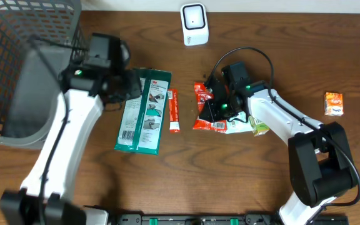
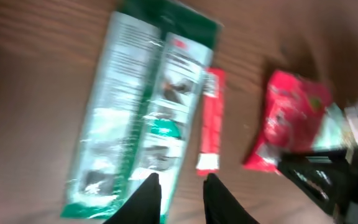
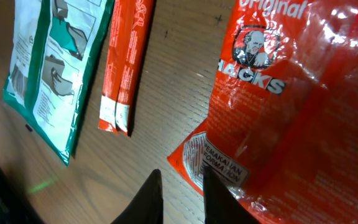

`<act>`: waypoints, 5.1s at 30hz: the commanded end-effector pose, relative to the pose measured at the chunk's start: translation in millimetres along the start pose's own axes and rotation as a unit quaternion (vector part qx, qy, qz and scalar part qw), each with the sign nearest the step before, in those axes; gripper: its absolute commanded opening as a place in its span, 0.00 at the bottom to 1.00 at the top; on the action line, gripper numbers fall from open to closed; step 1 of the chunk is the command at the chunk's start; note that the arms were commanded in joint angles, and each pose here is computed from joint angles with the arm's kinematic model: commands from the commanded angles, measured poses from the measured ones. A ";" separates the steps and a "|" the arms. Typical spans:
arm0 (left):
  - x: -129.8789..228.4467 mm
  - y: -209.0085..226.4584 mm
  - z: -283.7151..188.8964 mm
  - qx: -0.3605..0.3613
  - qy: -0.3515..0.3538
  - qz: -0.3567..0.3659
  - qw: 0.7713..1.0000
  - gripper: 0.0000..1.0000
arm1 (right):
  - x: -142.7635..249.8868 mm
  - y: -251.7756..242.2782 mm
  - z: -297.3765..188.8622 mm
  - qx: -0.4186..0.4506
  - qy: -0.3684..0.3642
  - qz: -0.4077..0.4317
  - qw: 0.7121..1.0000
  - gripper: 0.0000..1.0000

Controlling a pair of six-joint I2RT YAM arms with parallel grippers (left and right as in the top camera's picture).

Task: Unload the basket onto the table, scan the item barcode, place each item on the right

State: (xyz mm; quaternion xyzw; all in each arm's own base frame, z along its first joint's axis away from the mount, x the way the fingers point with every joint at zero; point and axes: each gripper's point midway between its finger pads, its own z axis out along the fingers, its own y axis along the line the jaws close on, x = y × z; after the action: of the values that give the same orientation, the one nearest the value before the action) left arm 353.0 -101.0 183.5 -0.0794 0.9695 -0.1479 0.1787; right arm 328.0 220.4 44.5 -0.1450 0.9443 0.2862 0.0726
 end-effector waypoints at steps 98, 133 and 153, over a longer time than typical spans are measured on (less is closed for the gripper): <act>92.4 -120.7 163.2 0.115 0.124 0.219 0.961 0.43 | -3.8 -68.1 -27.0 0.026 -0.039 0.057 0.997 0.34; 92.3 -77.4 201.8 0.004 0.116 0.159 0.980 0.34 | 7.5 -37.4 -10.8 -0.045 -0.013 0.043 0.998 0.54; 90.5 -78.7 197.9 0.003 0.106 0.161 0.981 0.31 | 8.3 -42.7 5.8 -0.050 -0.044 0.083 0.994 0.55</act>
State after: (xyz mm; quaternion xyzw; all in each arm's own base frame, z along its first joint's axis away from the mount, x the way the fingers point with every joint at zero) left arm 354.8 -251.8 3.2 0.0975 0.9806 -0.1402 0.0965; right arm 341.5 185.2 23.8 -0.0840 0.9325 0.3364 0.1010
